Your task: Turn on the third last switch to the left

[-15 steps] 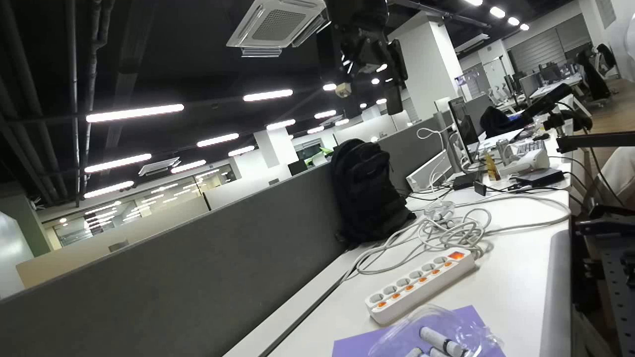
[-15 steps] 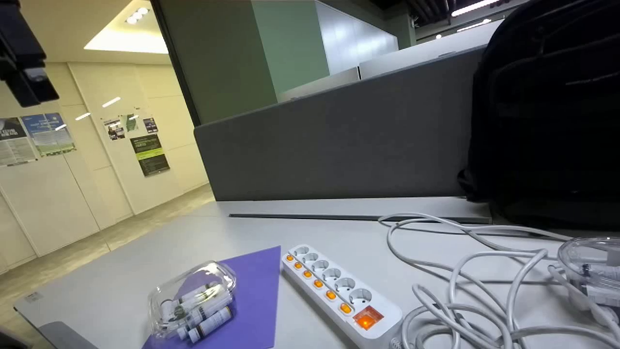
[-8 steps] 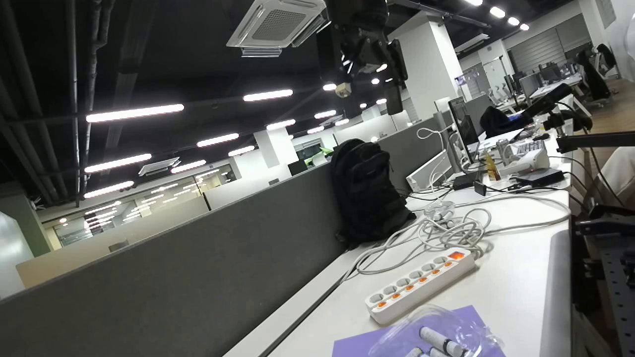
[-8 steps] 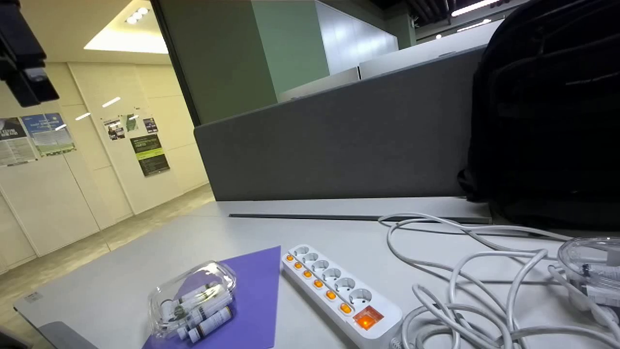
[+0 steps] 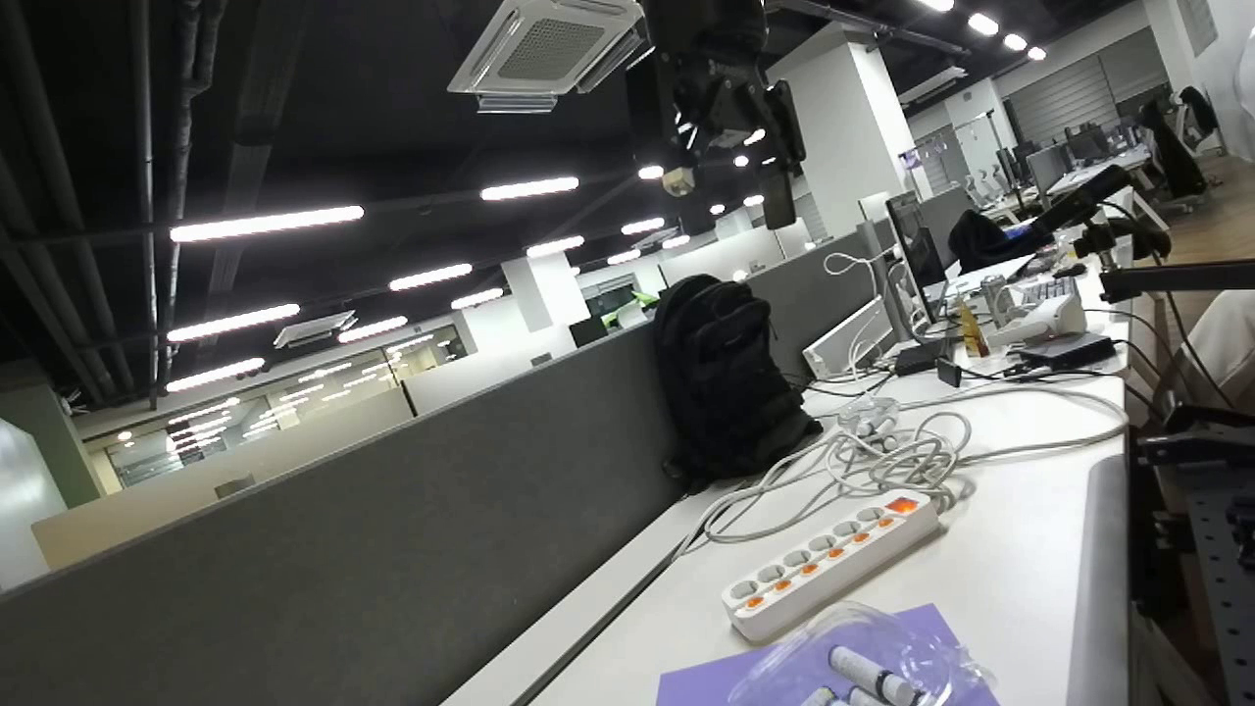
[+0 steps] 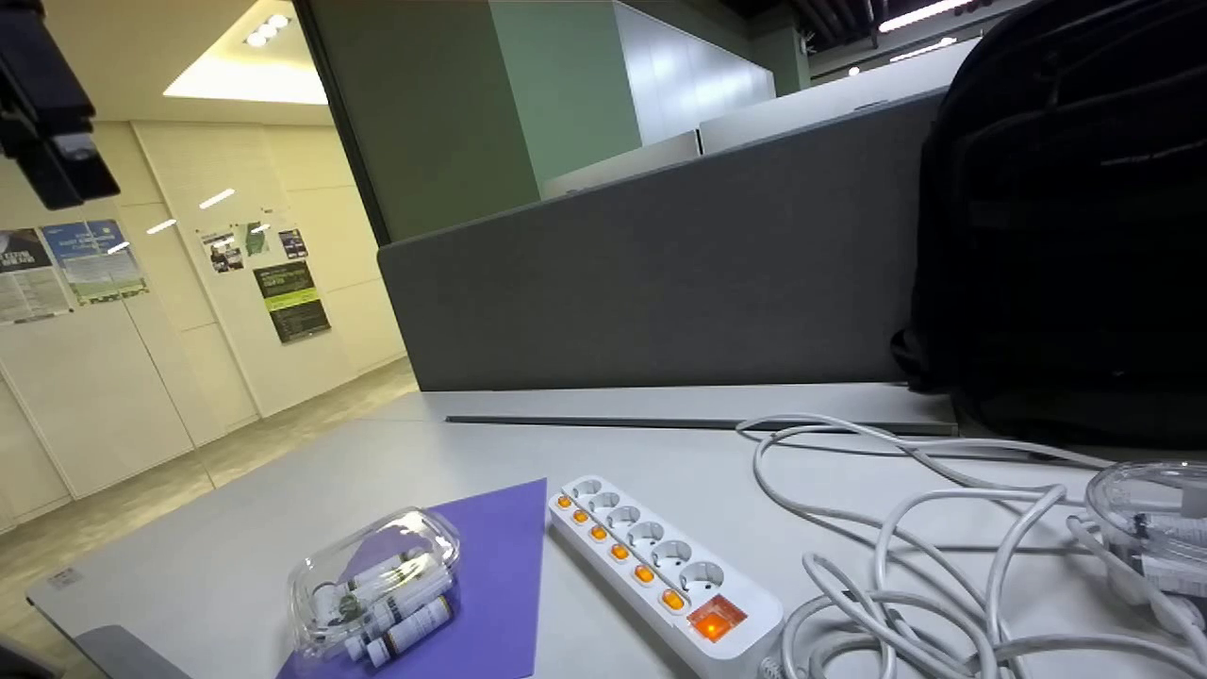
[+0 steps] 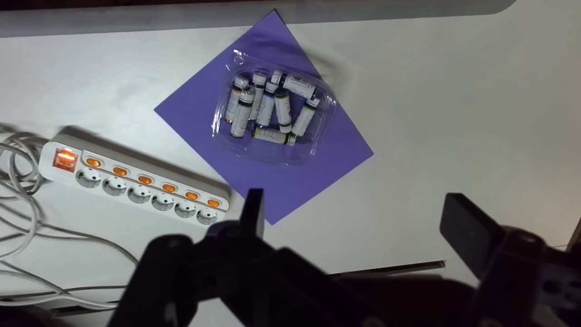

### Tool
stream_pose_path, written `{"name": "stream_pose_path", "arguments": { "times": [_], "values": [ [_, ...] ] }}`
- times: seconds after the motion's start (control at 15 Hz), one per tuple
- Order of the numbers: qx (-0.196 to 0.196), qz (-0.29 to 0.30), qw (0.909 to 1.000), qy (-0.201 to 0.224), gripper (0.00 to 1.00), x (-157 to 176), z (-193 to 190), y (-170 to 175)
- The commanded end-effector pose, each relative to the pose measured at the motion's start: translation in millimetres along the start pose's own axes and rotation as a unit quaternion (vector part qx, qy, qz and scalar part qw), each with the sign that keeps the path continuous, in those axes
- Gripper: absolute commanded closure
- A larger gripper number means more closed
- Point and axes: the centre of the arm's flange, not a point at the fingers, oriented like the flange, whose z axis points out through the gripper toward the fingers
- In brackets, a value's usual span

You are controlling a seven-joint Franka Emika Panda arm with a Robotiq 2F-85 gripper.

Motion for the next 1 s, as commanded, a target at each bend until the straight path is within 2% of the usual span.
{"name": "stream_pose_path", "arguments": {
  "times": [0.0,0.47,0.73,0.8,0.93],
  "values": [
    [-0.025,0.029,0.999,0.023,0.0,14.3,17.2,8.5],
    [-0.05,0.066,0.9927,0.087,0.0,64.1,65.9,43.8],
    [-0.063,0.104,0.9899,0.074,0.01,98.3,99.3,71.8],
    [-0.067,0.111,0.9891,0.07,0.25,105.4,107.5,78.7],
    [-0.076,0.128,0.9872,0.055,0.29,119.7,126.1,92.7]
  ]
}}
